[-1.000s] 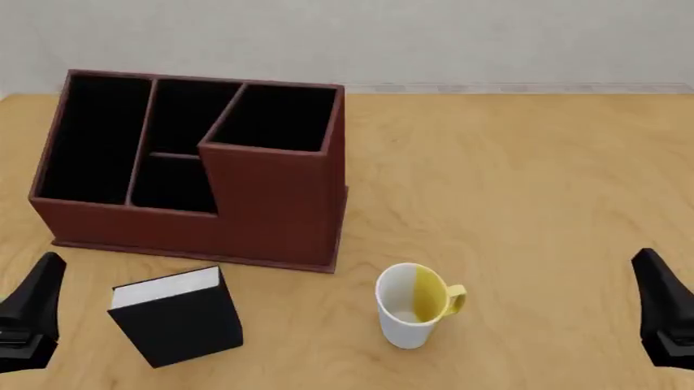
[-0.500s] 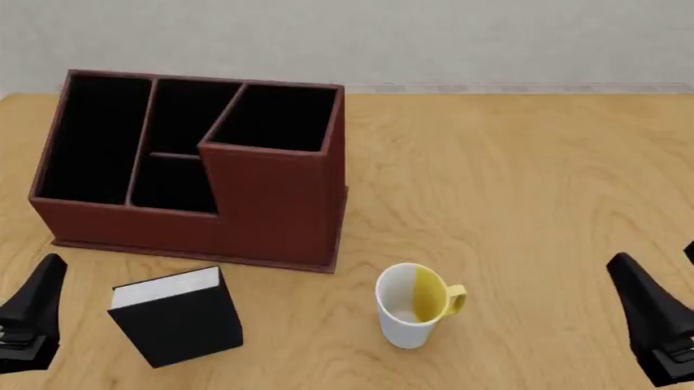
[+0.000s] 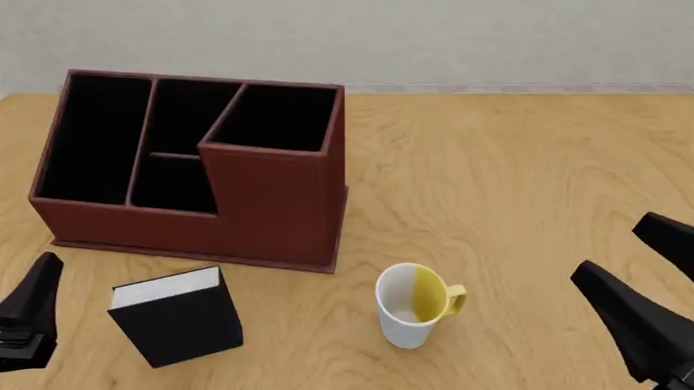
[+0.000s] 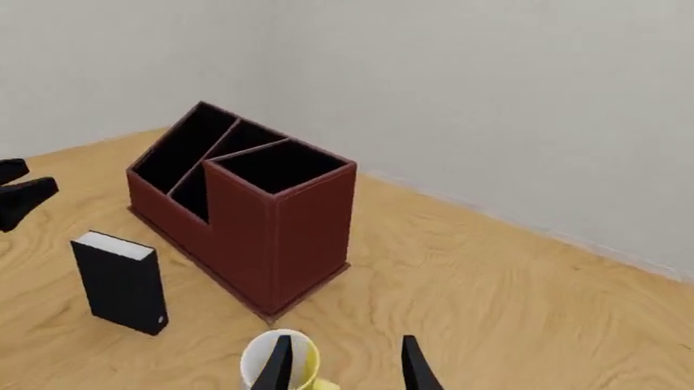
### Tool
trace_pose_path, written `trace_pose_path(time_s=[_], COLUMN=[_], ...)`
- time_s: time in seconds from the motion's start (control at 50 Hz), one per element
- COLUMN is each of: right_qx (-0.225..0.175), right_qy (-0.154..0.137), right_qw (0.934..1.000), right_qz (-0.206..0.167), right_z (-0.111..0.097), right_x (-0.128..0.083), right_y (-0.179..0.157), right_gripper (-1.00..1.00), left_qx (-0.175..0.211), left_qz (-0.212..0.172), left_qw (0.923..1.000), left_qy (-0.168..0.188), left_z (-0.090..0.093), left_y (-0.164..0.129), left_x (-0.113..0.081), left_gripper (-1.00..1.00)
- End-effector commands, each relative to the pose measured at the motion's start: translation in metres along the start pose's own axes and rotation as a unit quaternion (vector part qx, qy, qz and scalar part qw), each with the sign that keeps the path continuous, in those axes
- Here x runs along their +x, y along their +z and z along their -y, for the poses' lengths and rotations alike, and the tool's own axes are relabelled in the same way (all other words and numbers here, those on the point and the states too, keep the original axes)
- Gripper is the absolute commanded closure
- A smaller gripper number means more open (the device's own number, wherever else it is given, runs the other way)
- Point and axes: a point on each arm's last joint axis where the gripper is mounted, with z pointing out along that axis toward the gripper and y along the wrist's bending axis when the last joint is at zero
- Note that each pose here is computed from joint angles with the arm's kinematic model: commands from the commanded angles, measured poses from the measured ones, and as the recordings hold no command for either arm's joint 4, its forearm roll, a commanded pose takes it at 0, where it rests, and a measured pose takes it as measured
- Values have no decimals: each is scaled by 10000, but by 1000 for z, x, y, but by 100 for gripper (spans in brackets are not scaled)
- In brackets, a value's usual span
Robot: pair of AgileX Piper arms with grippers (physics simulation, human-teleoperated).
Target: Pick up the book and place it in the right compartment of the caddy.
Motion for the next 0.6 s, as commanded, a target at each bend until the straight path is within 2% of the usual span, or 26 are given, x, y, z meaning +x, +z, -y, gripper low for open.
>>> trace_pose_path(time_s=[0.02, 0.08, 0.1, 0.14, 0.18, 0.34, 0.44, 0.48, 0.5, 0.52, 0.54, 0.6], right_qx=[-876, -1024, -1272, -1354, -1455, -1847, -2246, -2401, -2498, -2498, -2542, -2663], right_qy=[-359, -382, -263, -323, -216, -193, -42, -80, 45, 45, 164, 116], right_qw=[9954, 9938, 9912, 9898, 9888, 9822, 9739, 9700, 9677, 9677, 9665, 9632], right_qz=[-135, -225, -260, -300, -251, -278, -319, -375, -335, -335, -329, -340], right_z=[-13, -16, -22, -25, -27, -38, -50, -56, -58, -58, -58, -63], right_x=[-10, -9, -11, -10, -13, -20, -27, -27, -30, -30, -34, -36], right_y=[24, 31, 35, 39, 40, 50, 55, 58, 56, 56, 55, 58], right_gripper=[-100, -100, -100, -100, -100, -100, -100, -100, -100, -100, -100, -100], left_qx=[-70, -79, -87, -108, -119, -142, -133, -125, -126, -126, -128, -132], left_qz=[15, 11, 13, 16, 25, 26, 35, 44, 46, 46, 45, 54], left_qw=[10000, 10000, 10000, 9999, 9999, 9999, 9999, 9999, 9999, 9999, 9999, 9999], left_qy=[22, 16, 25, 9, 20, 42, 54, 58, 58, 58, 52, 66], left_z=[-1, -1, -1, -1, -1, -2, -2, -1, -1, -1, -2, -2], left_y=[0, 0, 0, 0, 0, 0, 0, 0, 0, 0, 0, 0], left_x=[0, 0, 0, -1, -1, -1, -2, -2, -2, -2, -2, -3], left_gripper=[-100, -100, -100, -100, -100, -100, -100, -100, -100, -100, -100, -100])
